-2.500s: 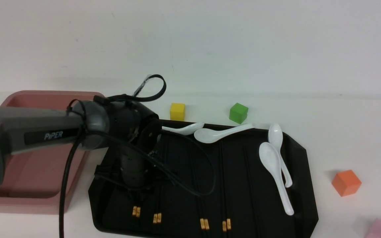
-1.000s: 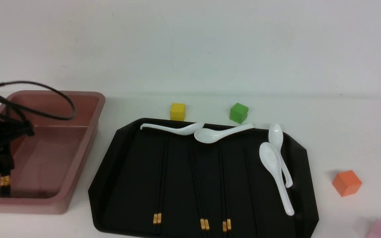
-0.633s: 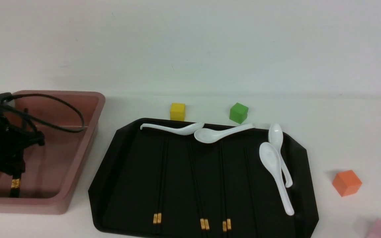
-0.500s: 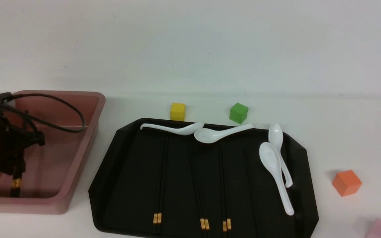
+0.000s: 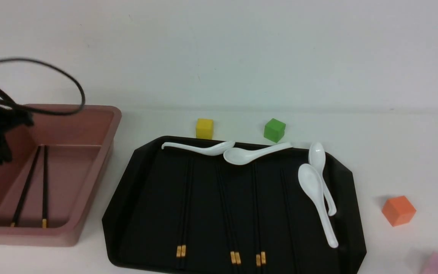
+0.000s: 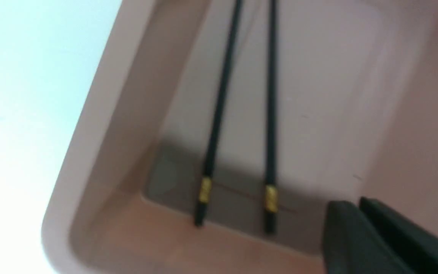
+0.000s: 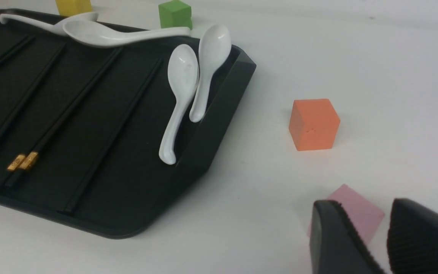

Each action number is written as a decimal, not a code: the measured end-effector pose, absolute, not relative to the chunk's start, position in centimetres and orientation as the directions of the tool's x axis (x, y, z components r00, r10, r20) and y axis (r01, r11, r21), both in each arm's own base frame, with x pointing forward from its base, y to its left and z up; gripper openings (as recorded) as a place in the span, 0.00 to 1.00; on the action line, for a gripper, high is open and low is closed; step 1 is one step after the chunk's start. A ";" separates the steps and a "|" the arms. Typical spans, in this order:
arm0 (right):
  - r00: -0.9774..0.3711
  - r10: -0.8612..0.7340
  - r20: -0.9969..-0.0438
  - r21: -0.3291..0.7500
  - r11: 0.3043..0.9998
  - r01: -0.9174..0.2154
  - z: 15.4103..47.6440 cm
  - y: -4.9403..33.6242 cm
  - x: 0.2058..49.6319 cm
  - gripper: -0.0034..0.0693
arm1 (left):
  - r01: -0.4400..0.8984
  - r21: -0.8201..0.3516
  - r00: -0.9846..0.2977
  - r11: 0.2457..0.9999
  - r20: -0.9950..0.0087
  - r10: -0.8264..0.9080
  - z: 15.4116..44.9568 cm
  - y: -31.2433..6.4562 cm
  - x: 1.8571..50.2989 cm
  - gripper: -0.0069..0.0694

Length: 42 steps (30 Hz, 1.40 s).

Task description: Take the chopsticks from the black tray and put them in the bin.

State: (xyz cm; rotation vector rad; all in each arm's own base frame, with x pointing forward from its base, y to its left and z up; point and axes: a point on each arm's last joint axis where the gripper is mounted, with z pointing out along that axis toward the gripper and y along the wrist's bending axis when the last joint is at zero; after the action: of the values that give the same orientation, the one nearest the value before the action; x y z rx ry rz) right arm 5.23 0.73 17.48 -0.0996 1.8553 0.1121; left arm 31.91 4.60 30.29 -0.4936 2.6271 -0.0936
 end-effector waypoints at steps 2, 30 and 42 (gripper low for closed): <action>-0.283 -0.011 -0.959 0.026 0.992 -0.126 17.5 0.7 5.2 0.38 | -0.301 -0.171 -0.824 0.938 -0.448 -0.346 32.1 4.1 30.5 0.07; -0.283 -0.011 -0.959 0.026 0.992 -0.126 17.5 0.7 5.2 0.38 | 0.132 -0.427 -0.412 0.895 -0.845 -0.342 29.8 -2.9 6.2 0.07; -0.283 -0.011 -0.959 0.026 0.992 -0.126 17.5 0.7 5.2 0.38 | 0.131 -0.434 -0.417 0.891 -0.840 -0.348 29.5 -3.0 6.2 0.07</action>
State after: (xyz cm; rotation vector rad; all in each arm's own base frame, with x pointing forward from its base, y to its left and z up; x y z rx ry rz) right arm 5.23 0.73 17.48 -0.0996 1.8553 0.1121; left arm 6.20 -2.97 29.54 -0.1592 1.9322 -0.5321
